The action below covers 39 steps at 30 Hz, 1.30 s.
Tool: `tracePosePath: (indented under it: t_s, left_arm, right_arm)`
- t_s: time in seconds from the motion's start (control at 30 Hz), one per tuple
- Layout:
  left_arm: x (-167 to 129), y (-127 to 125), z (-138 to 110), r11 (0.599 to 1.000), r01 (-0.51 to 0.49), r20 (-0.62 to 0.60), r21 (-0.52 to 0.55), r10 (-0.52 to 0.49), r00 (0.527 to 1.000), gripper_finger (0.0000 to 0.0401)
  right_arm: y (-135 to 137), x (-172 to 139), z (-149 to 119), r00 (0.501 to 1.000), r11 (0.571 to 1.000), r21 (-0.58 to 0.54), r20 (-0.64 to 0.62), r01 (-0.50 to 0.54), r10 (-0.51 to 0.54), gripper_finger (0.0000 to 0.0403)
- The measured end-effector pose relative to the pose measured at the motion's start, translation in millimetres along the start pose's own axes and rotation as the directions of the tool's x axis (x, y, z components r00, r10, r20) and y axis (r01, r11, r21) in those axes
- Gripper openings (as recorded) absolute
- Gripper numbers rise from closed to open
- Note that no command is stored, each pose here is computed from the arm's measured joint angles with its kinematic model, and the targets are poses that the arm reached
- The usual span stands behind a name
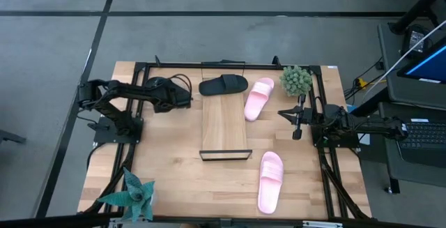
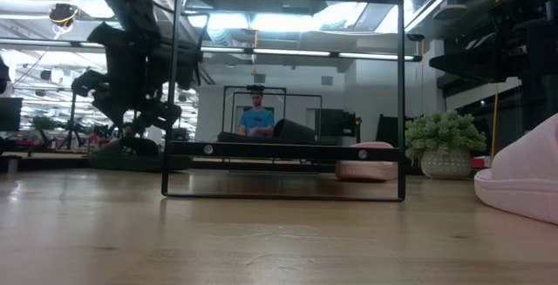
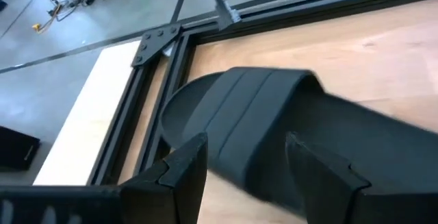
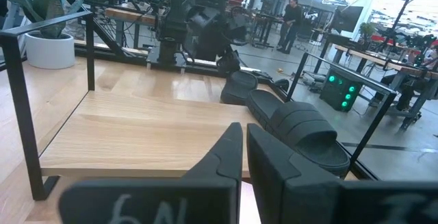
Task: Pick and place slides into the shelf
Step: Put the black slide on the shelf
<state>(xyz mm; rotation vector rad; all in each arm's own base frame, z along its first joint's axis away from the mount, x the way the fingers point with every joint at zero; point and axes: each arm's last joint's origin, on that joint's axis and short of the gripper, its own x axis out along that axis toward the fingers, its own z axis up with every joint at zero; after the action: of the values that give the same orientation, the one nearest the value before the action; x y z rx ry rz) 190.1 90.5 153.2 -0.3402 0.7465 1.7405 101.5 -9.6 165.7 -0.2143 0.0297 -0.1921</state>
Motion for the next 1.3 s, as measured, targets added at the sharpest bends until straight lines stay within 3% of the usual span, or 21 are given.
tracePosePath:
  t_s: [0.17,0.53,1.3]
  left_arm:
    - [6,-8,7,0.998,0.053,-0.016,0.039,-0.053,0.998,0.0188]
    - [17,-5,13,0.992,0.041,-0.072,0.116,-0.032,0.997,0.0188]
    - [27,0,18,0.99,0.014,-0.104,0.138,0.001,0.995,0.0188]
  right_arm:
    - [0,0,0,1.0,1.0,0.0,0.0,0.0,0.0,0.0026]
    - [0,0,0,1.0,1.0,0.0,0.0,0.0,0.0,0.0026]
    - [0,0,0,1.0,1.0,0.0,0.0,0.0,0.0,0.0026]
